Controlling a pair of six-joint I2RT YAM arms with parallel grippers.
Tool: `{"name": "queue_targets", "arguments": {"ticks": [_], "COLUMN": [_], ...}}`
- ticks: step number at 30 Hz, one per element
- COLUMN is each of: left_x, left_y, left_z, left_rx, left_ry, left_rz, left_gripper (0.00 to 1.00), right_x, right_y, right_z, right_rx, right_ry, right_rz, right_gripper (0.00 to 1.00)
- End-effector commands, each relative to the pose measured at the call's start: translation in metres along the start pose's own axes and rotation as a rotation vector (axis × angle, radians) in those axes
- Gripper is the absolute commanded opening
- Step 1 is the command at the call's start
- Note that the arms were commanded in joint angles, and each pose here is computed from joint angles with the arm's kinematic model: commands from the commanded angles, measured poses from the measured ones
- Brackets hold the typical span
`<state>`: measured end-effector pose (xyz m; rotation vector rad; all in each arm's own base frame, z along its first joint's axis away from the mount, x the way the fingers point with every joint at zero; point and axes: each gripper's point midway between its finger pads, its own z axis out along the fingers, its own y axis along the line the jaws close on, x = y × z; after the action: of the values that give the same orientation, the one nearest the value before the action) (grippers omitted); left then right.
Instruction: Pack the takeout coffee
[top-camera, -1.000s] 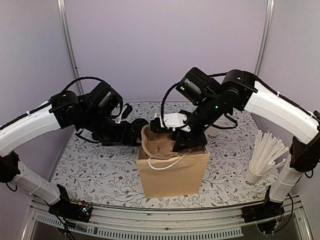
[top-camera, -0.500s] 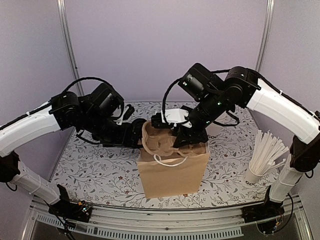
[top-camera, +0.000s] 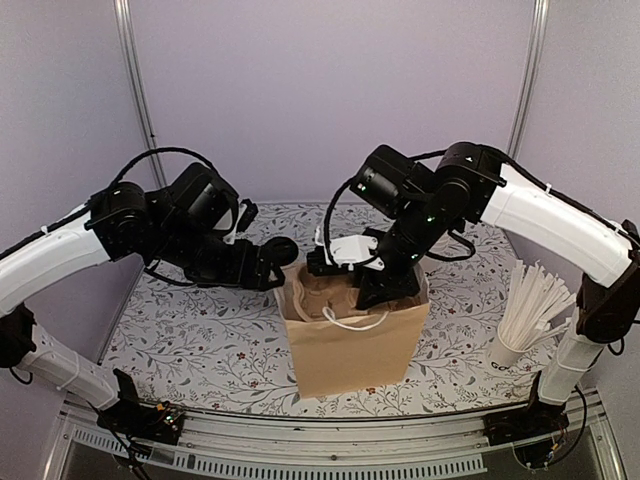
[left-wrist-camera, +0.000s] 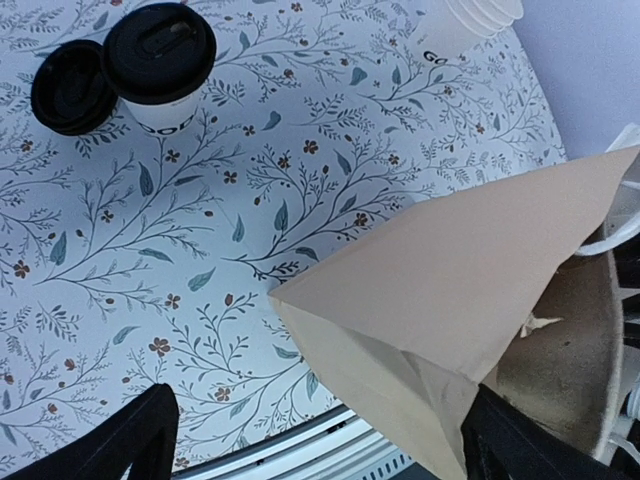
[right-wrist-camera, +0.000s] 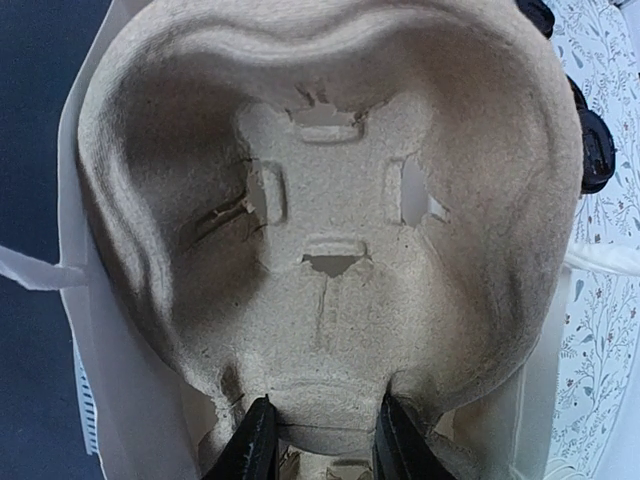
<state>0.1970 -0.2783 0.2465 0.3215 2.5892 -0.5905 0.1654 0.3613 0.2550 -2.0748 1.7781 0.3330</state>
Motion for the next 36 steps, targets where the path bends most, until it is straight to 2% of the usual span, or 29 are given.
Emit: {"name": "queue_targets", "arguments": {"ticks": [1, 11, 36], "left_x": [-0.018, -0.042, -0.045], "left_y": [-0.002, 0.003, 0.049], "left_z": [-0.014, -0.036, -0.027], "left_rx": [-0.003, -0.009, -0.071], "left_ry": [-0.091, -0.229, -0.262], "left_rz": [0.012, 0.036, 0.029], "left_gripper": [1.0, 1.0, 1.0], "right_x": [0.018, 0.031, 0.066], "right_y": [0.013, 0.021, 0.037], "right_z": [0.014, 0.034, 0.096], "right_rx": [-0.072, -0.092, -0.23], "right_ry": [0.076, 0.154, 0.314], "right_rz": [0.004, 0.0, 0.011], "right_gripper": [0.26, 0.28, 0.3]}}
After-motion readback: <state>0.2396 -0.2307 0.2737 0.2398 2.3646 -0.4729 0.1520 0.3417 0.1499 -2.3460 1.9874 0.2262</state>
